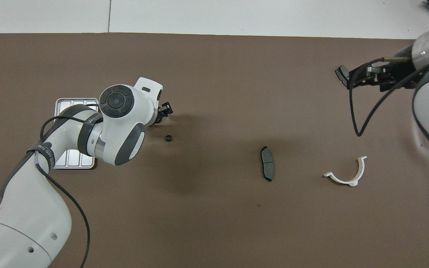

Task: Pick bearing gear from pile to tray
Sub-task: 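Grasp a mid-table gear with the left gripper while the right gripper withdraws, then lower the gear into the metal tray and open the left gripper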

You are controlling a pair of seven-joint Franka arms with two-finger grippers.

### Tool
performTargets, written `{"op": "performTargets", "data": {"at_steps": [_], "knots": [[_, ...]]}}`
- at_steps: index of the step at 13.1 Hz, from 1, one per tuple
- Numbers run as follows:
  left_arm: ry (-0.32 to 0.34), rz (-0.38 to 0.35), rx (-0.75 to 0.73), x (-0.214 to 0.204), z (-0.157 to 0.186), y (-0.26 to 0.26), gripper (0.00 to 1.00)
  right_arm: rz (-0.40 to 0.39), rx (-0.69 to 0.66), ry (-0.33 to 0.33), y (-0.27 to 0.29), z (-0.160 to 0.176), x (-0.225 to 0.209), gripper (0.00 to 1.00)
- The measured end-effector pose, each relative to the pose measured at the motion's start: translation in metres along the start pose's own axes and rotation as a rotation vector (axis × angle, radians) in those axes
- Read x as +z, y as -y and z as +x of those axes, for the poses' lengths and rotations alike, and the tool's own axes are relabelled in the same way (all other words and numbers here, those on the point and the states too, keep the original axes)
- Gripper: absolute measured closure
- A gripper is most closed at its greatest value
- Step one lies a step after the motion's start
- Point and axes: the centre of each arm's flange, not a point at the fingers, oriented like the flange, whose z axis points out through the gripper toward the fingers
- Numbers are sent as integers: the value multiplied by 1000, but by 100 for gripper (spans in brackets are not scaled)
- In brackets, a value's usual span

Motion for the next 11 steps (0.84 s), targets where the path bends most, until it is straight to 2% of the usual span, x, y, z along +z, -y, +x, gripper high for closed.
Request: {"op": "performTargets", "data": {"at_steps": [2,3,6,7,8,11], "knots": [[-4,-4,1,2,0,-1,59,-22,26,37,-23,-18,-16,15],[-7,-6,3,3,0,-1,63,-26,37,48,-28,-27,-22,15],[-18,-4,16,3,0,-1,63,-31,65,53,-43,-46,-31,14],[-20,-3,18,3,0,-2,63,-32,69,53,-46,-49,-29,6],[-19,1,20,5,0,-1,57,-32,70,37,-47,-49,-26,0],[-20,4,22,7,0,0,59,-30,69,-21,-47,-43,-17,0]]}}
